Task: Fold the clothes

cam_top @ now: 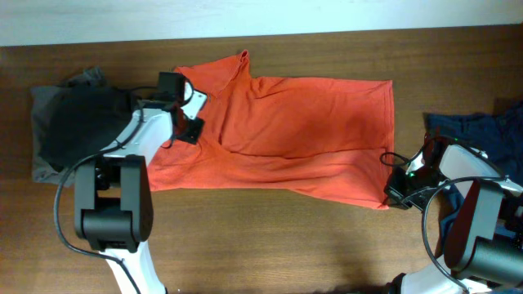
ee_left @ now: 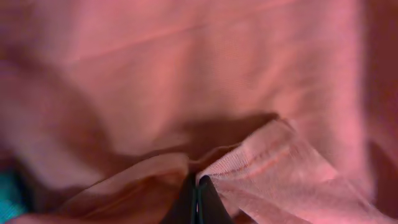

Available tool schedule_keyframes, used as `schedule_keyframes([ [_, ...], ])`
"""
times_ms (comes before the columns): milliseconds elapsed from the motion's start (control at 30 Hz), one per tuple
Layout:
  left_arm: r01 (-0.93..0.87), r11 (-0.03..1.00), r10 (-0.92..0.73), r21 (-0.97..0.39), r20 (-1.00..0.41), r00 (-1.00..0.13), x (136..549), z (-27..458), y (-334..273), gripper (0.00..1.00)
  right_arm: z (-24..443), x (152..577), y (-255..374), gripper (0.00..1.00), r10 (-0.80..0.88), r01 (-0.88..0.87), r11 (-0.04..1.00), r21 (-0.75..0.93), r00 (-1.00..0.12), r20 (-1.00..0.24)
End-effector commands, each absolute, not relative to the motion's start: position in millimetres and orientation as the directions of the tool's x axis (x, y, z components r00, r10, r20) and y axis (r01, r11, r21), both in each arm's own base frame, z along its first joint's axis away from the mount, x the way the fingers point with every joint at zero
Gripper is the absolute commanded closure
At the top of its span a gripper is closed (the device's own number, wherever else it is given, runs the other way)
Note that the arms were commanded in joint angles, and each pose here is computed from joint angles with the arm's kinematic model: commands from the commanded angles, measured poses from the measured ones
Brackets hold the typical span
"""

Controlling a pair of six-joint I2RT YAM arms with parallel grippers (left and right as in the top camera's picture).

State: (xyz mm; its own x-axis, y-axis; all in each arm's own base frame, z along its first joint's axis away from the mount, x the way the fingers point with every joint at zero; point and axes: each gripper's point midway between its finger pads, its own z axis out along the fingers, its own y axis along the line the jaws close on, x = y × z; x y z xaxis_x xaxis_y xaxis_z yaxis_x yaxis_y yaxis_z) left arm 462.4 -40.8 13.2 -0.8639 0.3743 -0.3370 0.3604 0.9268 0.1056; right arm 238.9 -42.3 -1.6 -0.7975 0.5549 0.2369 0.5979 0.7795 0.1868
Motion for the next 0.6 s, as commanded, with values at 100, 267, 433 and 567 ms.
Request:
schedule_keyframes([
  [100,0.221,0.971,0.238,0.089,-0.358,-0.903,472,17,-10,1.0,-5,222,-59,0.96,0.568,0.594,0.802,0.055,-0.789,0.234],
  [267,0.223,0.972,0.235,0.076,-0.368,-0.9,474,17,-11,1.0,-5,221,-58,0.96,0.568,0.595,0.802,0.054,-0.788,0.239],
  [433,0.23,0.971,0.235,0.062,-0.379,-0.895,478,25,-15,0.86,-4,219,-58,0.95,0.567,0.595,0.802,0.052,-0.785,0.248],
  [567,0.229,0.973,0.22,0.024,-0.39,-0.894,481,52,-21,0.52,-4,218,-57,0.85,0.566,0.596,0.801,0.054,-0.784,0.253],
])
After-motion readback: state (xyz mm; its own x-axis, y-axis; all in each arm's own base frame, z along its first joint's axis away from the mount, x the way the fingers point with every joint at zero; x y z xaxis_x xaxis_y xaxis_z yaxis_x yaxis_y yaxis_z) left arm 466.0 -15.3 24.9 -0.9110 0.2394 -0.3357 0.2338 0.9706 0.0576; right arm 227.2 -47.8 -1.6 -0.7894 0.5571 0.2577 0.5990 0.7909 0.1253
